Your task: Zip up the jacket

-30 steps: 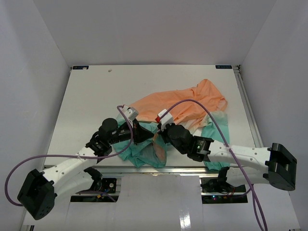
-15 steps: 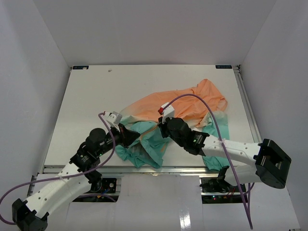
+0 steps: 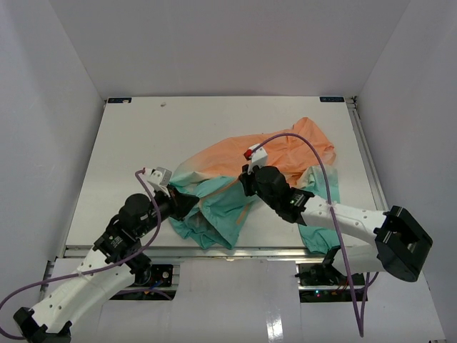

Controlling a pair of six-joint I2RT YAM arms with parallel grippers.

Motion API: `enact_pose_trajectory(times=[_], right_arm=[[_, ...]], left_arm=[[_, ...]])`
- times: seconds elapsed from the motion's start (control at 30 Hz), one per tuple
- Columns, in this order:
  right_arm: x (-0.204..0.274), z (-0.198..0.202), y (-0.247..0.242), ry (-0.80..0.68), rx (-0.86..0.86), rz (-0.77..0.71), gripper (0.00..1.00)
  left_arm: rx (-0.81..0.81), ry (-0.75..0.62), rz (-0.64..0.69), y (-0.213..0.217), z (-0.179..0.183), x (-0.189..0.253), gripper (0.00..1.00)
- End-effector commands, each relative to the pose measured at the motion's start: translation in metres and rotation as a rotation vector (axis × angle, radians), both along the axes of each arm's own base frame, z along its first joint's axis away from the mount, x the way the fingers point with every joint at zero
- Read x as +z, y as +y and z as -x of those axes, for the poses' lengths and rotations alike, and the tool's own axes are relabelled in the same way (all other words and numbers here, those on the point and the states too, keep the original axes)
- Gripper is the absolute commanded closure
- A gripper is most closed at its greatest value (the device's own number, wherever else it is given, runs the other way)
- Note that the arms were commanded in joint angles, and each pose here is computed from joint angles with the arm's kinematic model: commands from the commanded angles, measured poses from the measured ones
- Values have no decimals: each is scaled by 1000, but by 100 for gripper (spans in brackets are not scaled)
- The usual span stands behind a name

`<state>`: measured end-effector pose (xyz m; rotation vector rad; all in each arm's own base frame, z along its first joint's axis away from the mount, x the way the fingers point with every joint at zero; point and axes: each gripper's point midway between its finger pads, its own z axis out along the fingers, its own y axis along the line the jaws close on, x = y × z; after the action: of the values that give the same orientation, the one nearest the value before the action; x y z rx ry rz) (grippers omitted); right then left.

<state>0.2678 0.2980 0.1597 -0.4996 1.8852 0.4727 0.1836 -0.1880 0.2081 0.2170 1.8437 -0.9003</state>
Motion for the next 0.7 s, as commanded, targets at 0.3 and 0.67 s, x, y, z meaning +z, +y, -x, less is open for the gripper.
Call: enact_pose_trajectory(times=[0.3,0.67], right_arm=[[13,-120,-91,13,-297,-56,92],[21,-181,-135,9,-380,-71,92]], left_arm=[[360,-58,4,42,-47,59,100],[495,-118,-2,78,-42,86,100]])
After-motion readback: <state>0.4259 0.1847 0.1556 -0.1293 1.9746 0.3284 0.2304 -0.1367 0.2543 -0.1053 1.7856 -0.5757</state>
